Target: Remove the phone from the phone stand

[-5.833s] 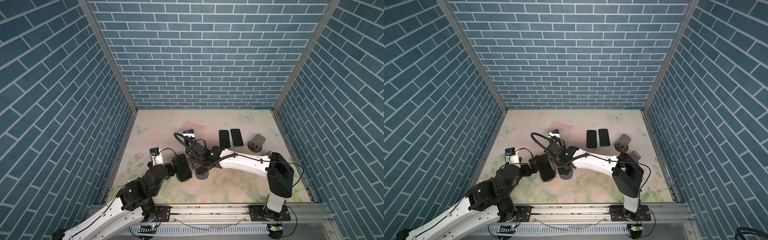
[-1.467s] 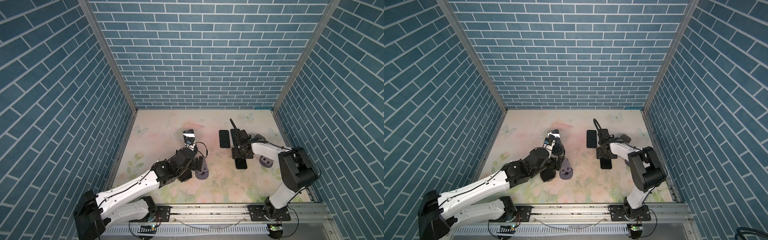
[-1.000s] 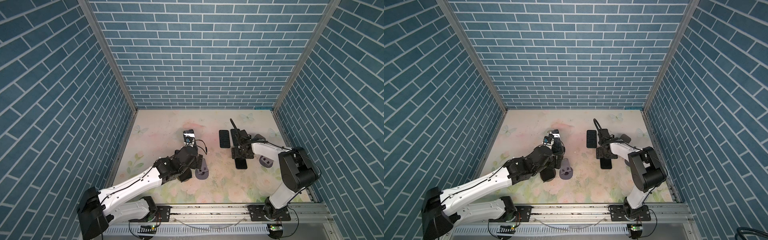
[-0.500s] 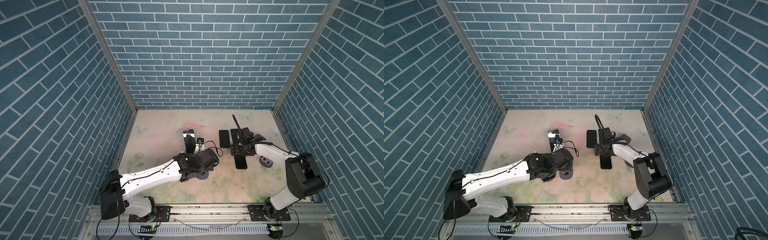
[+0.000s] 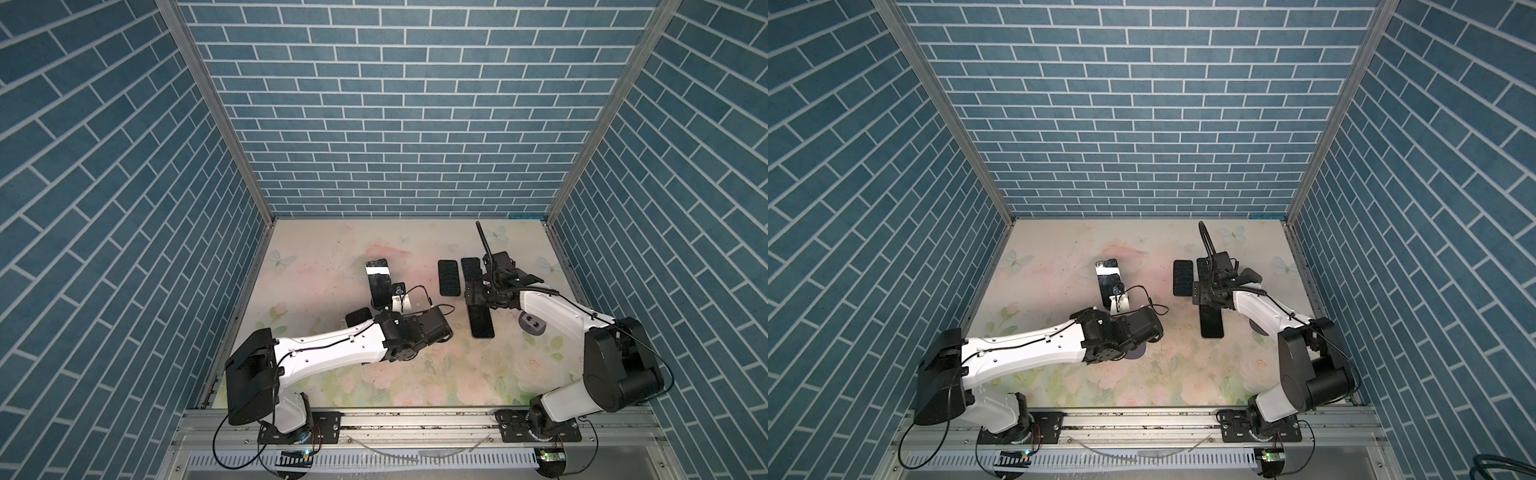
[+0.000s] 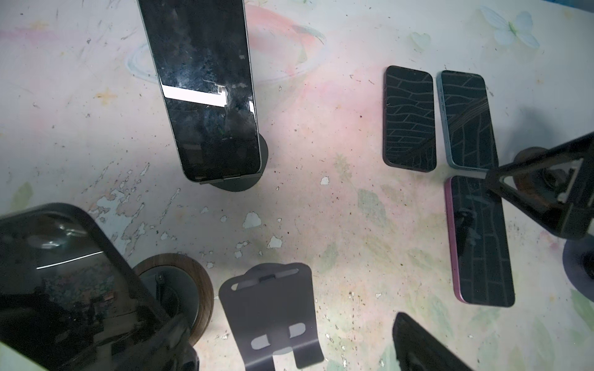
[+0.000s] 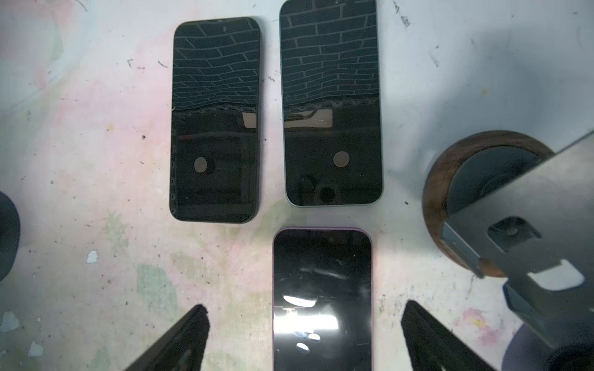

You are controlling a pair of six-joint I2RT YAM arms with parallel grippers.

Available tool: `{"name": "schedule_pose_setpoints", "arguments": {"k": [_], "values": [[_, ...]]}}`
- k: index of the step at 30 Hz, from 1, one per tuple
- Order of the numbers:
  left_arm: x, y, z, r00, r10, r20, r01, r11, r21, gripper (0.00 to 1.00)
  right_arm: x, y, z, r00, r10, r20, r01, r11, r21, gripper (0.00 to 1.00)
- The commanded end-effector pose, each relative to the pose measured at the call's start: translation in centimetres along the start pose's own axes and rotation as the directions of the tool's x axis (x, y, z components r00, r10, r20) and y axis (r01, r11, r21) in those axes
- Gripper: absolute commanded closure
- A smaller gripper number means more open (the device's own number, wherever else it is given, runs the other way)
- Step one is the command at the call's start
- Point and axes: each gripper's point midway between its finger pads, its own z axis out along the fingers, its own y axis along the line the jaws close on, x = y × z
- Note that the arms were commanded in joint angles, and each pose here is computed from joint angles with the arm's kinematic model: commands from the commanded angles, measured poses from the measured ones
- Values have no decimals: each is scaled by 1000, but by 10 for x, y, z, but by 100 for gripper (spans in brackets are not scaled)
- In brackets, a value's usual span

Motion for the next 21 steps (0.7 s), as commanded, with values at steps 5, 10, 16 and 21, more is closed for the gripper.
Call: {"name": "schedule_pose_setpoints", "arguments": {"k": [5, 10, 16, 21], "values": [[12, -1, 17, 997, -82, 5, 82, 995, -48, 1, 10, -9, -5, 1000, 1, 13, -1, 1000, -24, 5], [22, 0, 28, 994, -111, -17, 109, 990, -89, 4, 12, -11, -6, 1000, 13, 16, -13, 999, -40, 5], [30, 1, 37, 992, -123, -33, 119, 986, -115, 6, 13, -11, -6, 999, 25, 23, -24, 998, -59, 5], [34, 2, 48, 988, -145, -50, 138, 983, -122, 12, 14, -12, -6, 999, 32, 21, -30, 997, -66, 5]]}}
